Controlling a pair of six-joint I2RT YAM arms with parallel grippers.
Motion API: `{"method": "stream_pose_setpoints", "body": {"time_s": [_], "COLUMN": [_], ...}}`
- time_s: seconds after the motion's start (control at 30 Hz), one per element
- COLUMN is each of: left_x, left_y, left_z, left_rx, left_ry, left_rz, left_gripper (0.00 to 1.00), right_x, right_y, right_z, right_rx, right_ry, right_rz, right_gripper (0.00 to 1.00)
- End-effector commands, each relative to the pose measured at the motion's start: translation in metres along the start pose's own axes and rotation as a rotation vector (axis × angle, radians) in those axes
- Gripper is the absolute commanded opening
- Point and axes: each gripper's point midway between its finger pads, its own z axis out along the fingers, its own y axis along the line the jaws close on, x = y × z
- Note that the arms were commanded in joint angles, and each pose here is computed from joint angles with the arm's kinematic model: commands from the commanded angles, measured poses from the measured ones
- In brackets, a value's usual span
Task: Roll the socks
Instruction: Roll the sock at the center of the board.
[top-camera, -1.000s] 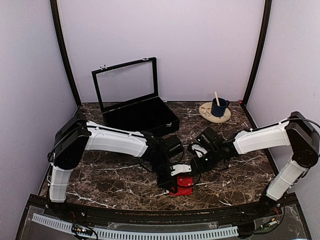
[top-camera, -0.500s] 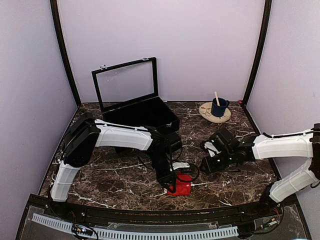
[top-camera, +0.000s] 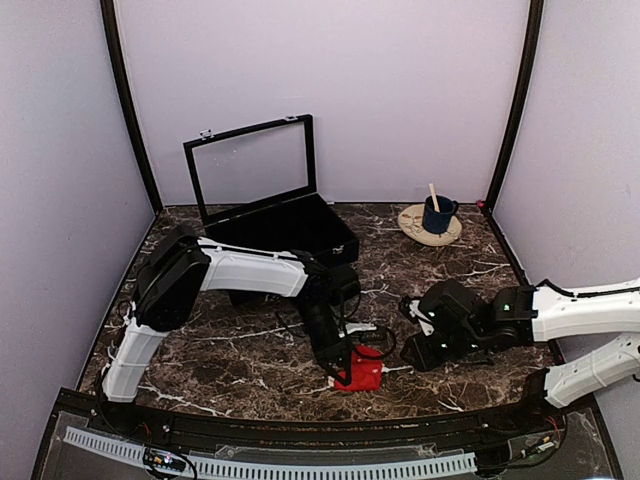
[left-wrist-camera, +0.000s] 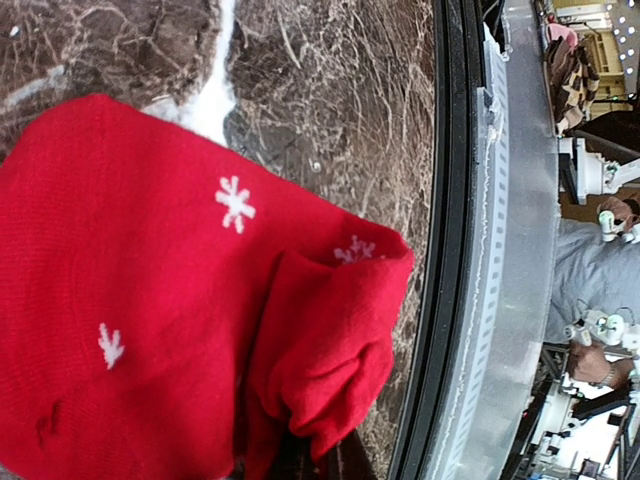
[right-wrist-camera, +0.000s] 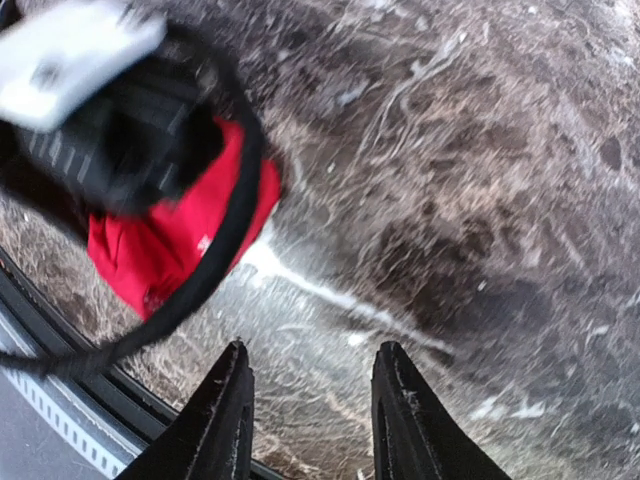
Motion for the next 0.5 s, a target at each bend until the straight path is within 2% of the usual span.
{"method": "stream_pose_setpoints", "body": {"time_s": [0.0, 0.33, 0.47], "left_x": [0.037, 0.033, 0.031], "left_y": [0.042, 0.049, 0.044], "left_z": [0.019, 0.021, 0.023], "left_rx": [-0.06, -0.014, 0.026], "left_ry": [0.118, 0.114, 0.102], "left_rz": [-0.14, -0.156, -0.159], "left_gripper": [0.0, 0.0, 0.0], "right_x": [0.008, 0.024, 0.034], "right_y": [0.012, 0.063, 0.088], "right_z": [-0.011, -0.024, -0.02], "right_rx": [0.042, 0.059, 0.065], "right_ry": [-0.016, -0.064, -0.07], "right_rz": [-0.013, -0.226, -0.375], "right_gripper": [0.37, 0.35, 0.35]}}
